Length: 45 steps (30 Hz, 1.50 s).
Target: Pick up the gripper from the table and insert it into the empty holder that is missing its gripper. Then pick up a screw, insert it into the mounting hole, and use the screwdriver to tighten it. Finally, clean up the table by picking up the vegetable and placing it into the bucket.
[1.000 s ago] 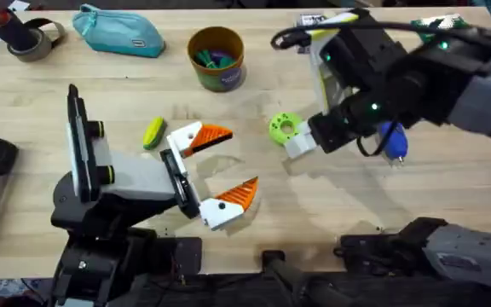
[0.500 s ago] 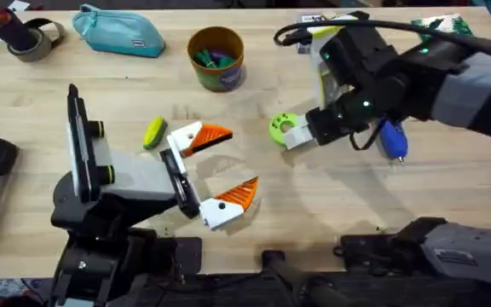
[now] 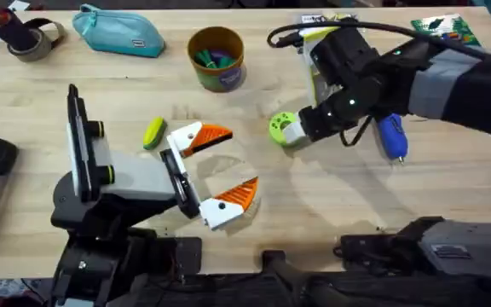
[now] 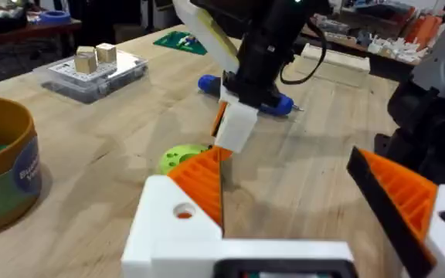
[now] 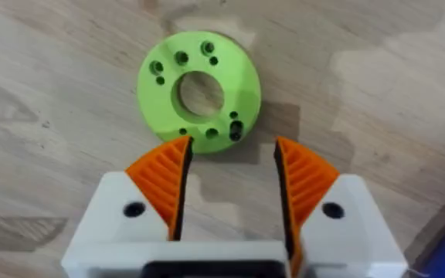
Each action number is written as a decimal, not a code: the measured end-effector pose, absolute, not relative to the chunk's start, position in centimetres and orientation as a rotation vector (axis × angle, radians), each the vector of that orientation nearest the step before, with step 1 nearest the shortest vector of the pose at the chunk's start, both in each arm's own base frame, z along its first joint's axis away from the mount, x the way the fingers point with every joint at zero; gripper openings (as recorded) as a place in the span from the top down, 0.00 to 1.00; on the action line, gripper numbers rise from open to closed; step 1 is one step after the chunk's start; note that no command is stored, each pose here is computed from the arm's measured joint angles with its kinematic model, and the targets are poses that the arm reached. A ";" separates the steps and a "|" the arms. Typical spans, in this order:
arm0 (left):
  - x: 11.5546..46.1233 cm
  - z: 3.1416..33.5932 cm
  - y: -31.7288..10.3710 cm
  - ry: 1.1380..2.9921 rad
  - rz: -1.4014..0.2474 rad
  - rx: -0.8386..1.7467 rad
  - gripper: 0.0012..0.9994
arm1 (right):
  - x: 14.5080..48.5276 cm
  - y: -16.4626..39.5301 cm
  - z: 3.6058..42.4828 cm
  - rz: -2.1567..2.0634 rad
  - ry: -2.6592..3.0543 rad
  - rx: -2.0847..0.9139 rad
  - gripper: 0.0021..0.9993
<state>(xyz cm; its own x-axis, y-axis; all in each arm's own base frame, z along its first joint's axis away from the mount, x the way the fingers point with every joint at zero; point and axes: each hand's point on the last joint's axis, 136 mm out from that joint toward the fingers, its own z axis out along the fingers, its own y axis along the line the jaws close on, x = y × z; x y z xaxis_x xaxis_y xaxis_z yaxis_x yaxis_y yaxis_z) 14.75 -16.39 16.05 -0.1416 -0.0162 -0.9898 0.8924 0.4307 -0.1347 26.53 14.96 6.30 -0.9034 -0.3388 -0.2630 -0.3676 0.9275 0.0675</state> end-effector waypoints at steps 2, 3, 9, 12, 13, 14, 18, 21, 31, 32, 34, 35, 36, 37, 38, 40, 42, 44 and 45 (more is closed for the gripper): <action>14.7 16.1 -16.4 1.501 -0.962 0.813 0.01 | 26.7 15.1 6.3 0.172 2.830 -0.527 0.40; 14.7 16.1 -16.4 1.501 -0.961 0.813 0.01 | 26.9 15.1 6.4 0.174 2.824 -0.525 0.41; 14.7 16.1 -16.4 1.501 -0.961 0.813 0.01 | 27.1 15.2 5.9 0.173 2.830 -0.521 0.53; 14.7 16.1 -16.4 1.501 -0.961 0.813 0.01 | 27.2 15.3 5.6 0.171 2.834 -0.524 0.58; 14.7 16.1 -16.4 1.501 -0.962 0.812 0.01 | 27.3 15.3 5.5 0.171 2.832 -0.524 0.59; 14.7 16.1 -16.4 1.501 -0.961 0.813 0.01 | 27.3 15.3 5.5 0.171 2.832 -0.524 0.60; 14.7 16.1 -16.4 1.501 -0.962 0.812 0.01 | 27.4 15.2 5.6 0.162 2.830 -0.522 0.65; 14.7 16.1 -16.4 1.501 -0.961 0.813 0.01 | 27.4 15.2 5.6 0.159 2.830 -0.522 0.70; 14.7 16.1 -16.4 1.501 -0.962 0.812 0.01 | 27.4 15.1 5.6 0.155 2.829 -0.521 0.81; 14.7 16.1 -16.4 1.501 -0.961 0.813 0.01 | 27.4 15.1 5.6 0.155 2.829 -0.522 0.83; 14.7 16.1 -16.4 1.501 -0.961 0.813 0.01 | 27.4 15.1 5.6 0.155 2.829 -0.521 0.87; 14.7 16.1 -16.4 1.501 -0.961 0.813 0.01 | 27.4 15.1 5.6 0.155 2.829 -0.521 0.90; 14.7 16.1 -16.4 1.501 -0.962 0.812 0.01 | 27.4 15.1 5.6 0.155 2.829 -0.522 0.92; 14.7 16.1 -16.4 1.501 -0.962 0.813 0.01 | 27.4 15.1 5.5 0.155 2.829 -0.521 0.94; 14.7 16.1 -16.4 1.501 -0.961 0.813 0.01 | 27.4 15.1 5.6 0.155 2.829 -0.521 0.98; 14.7 16.1 -16.4 1.501 -0.961 0.813 0.01 | 27.4 15.1 5.6 0.154 2.829 -0.521 0.99; 14.7 16.1 -16.4 1.501 -0.961 0.813 0.01 | 27.4 15.1 5.6 0.154 2.829 -0.521 0.99; 14.7 16.1 -16.4 1.501 -0.961 0.813 0.01 | 27.4 15.1 5.6 0.152 2.828 -0.520 0.99; 14.7 16.1 -16.4 1.501 -0.962 0.812 0.01 | 27.4 15.1 5.6 0.152 2.828 -0.520 1.00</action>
<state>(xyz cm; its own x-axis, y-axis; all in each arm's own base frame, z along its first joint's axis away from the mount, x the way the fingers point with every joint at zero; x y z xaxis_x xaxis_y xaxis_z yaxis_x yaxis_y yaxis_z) 14.75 -16.39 16.05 -0.1416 -0.0162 -0.9898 0.8924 0.4307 -0.1347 27.43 15.09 5.55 -0.9016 -0.3353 -0.2732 -0.3626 0.9303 0.0548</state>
